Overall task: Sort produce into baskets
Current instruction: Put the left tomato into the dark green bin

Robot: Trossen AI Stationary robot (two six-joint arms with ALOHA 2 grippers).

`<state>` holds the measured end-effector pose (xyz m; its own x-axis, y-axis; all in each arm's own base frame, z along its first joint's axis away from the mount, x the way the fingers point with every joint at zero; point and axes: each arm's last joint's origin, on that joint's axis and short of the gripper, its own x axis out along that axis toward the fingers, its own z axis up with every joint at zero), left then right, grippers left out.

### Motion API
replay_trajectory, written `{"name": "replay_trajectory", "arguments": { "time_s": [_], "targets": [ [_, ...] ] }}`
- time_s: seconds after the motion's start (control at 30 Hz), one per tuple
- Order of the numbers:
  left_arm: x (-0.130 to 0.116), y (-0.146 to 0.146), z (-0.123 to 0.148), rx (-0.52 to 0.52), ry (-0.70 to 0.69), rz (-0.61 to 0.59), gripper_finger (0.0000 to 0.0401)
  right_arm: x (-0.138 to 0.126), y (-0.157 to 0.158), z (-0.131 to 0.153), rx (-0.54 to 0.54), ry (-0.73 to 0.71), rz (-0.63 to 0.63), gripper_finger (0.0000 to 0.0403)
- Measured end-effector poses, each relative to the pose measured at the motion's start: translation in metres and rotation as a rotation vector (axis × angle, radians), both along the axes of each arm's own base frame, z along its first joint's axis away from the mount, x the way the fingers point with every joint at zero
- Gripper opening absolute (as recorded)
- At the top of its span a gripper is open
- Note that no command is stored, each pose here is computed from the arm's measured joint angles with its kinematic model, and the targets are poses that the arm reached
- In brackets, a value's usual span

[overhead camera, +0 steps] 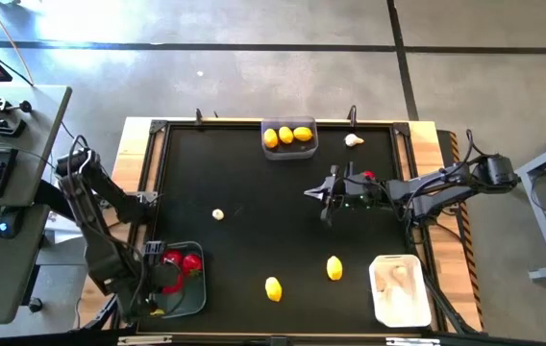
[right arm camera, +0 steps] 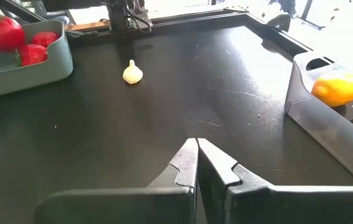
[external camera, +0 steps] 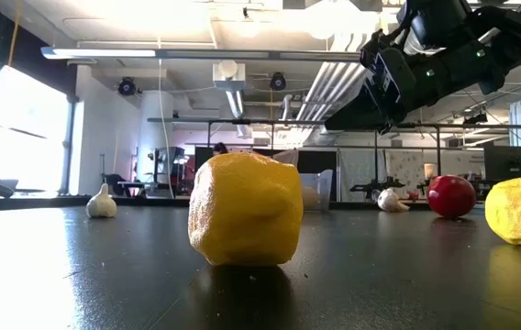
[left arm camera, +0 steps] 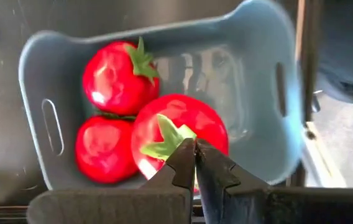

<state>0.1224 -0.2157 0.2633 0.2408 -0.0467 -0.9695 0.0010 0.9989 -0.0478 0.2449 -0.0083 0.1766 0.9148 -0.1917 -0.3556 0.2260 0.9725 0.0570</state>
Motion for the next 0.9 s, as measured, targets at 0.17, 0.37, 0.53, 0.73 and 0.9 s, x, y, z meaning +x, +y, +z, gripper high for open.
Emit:
{"name": "replay_trajectory", "arguments": {
  "time_s": [0.17,0.37,0.53,0.73,0.9],
  "targets": [
    [-0.005,0.003,-0.023,0.005,0.066,0.017,0.0000,0.000,0.000,0.000,0.000,0.000,0.000,0.0000],
    [-0.008,0.006,-0.043,-0.011,0.107,0.005,0.0000,0.000,0.000,0.000,0.000,0.000,0.000,0.0000],
    [-0.009,0.007,-0.046,0.001,0.112,-0.012,0.0001,0.000,0.000,0.000,0.000,0.000,0.000,0.0000],
    [-0.006,0.009,-0.046,-0.013,0.148,-0.037,0.0017,0.000,0.000,0.000,0.008,-0.001,-0.003,0.0000],
    [-0.003,0.010,-0.045,-0.029,0.172,-0.021,0.0046,0.000,0.000,0.000,0.008,-0.001,-0.004,0.0000]
  ]
}}
